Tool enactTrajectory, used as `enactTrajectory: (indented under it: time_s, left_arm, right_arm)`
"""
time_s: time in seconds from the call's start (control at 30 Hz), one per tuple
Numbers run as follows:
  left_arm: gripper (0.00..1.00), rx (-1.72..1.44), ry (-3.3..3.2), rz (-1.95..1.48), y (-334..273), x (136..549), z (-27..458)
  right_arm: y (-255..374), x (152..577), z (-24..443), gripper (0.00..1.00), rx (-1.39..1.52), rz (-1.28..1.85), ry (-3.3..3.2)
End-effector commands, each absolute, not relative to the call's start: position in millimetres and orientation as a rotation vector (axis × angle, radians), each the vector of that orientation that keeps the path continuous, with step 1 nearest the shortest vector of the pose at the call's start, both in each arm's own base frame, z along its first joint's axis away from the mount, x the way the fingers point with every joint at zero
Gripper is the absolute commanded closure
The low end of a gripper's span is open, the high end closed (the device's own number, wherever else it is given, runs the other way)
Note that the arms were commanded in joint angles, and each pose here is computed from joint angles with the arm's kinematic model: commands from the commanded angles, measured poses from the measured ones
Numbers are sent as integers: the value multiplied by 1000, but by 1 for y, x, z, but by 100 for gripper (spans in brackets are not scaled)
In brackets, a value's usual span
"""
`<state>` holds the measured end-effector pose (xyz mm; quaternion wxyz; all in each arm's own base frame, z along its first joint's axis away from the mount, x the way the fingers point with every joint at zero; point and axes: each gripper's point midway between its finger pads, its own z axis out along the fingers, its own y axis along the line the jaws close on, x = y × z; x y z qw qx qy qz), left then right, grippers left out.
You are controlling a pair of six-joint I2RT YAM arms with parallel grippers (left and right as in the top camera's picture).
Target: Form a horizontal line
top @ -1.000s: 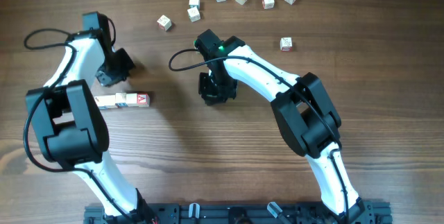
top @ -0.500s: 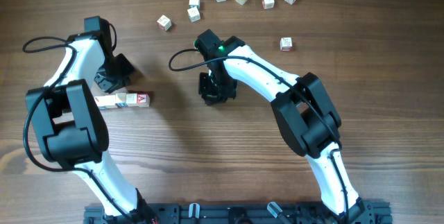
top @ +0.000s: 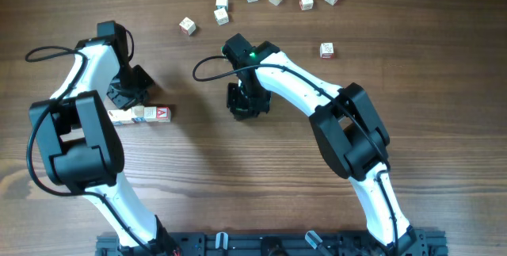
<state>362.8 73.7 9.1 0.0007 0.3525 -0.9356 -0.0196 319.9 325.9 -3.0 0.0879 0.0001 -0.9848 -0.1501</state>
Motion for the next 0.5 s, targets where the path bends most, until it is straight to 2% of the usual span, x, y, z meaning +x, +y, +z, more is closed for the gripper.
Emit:
enactTrajectory:
  time_s: [0.0, 0.47]
  left_arm:
    - [96, 1131, -2907, -93, 78, 357, 4]
    - [96, 1124, -2891, -97, 77, 353, 4]
  right_arm:
    - [302, 322, -38, 82, 6, -259, -2973]
    - [302, 322, -38, 82, 6, -259, -2973]
